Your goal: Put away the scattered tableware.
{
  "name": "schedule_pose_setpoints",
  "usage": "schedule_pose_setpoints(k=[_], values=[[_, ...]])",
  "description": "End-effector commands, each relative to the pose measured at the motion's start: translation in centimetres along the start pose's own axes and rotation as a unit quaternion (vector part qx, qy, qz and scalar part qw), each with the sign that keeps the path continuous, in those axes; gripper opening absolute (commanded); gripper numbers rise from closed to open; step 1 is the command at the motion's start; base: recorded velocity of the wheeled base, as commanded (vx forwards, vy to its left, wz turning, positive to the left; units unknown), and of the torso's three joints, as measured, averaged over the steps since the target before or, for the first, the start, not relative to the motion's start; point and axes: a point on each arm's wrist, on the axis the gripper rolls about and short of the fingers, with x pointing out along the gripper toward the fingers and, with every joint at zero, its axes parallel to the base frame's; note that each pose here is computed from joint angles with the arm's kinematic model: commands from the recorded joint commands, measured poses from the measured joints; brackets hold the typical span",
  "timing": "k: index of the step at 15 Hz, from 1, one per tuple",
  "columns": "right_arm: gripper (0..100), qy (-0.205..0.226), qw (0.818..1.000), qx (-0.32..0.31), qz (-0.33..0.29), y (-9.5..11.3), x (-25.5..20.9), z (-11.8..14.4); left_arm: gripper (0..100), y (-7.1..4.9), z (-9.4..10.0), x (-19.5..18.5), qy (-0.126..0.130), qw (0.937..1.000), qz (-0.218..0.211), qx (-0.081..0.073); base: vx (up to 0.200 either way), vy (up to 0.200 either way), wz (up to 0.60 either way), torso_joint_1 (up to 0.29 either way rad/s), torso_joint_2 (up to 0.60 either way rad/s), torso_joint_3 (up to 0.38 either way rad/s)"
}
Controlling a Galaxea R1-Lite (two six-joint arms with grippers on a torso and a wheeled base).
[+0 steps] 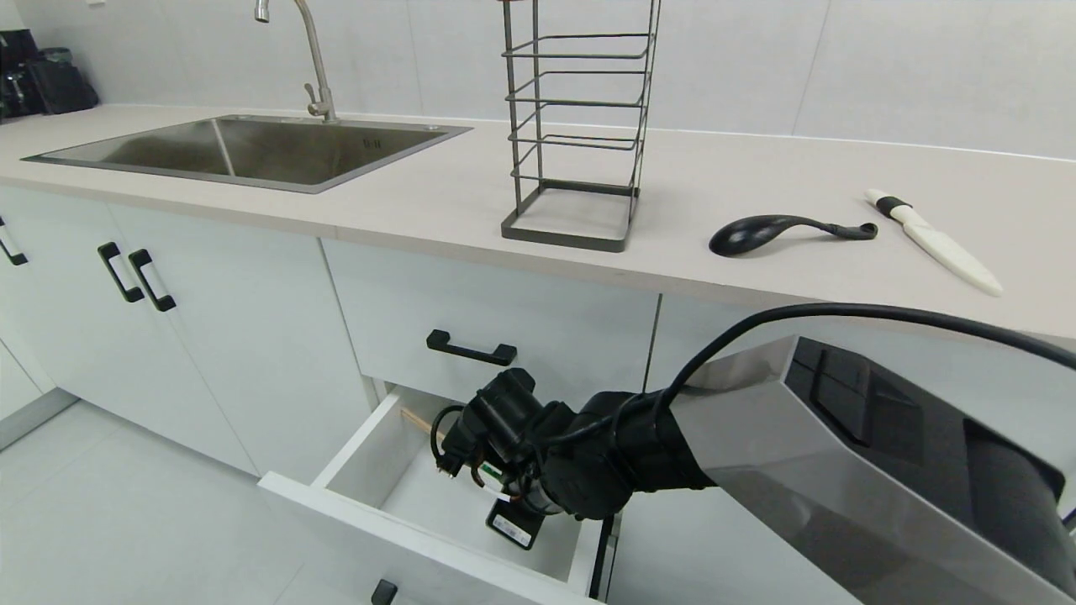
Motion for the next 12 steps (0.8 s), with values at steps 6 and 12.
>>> schedule_pose_setpoints(k=[6,12], values=[[0,0.000,1.000,-0.012,0.009,1.7,1.0,0.4,100,0.0,0.0,0.0,0.001,1.0000,0.000,0.000,0.000,0.000,0.00,0.000,0.00,0.000],[0,-0.005,0.999,-0.018,0.026,3.3,0.5,0.8,100,0.0,0.0,0.0,0.001,1.0000,0.000,0.001,0.000,0.000,0.00,0.000,0.00,0.000]])
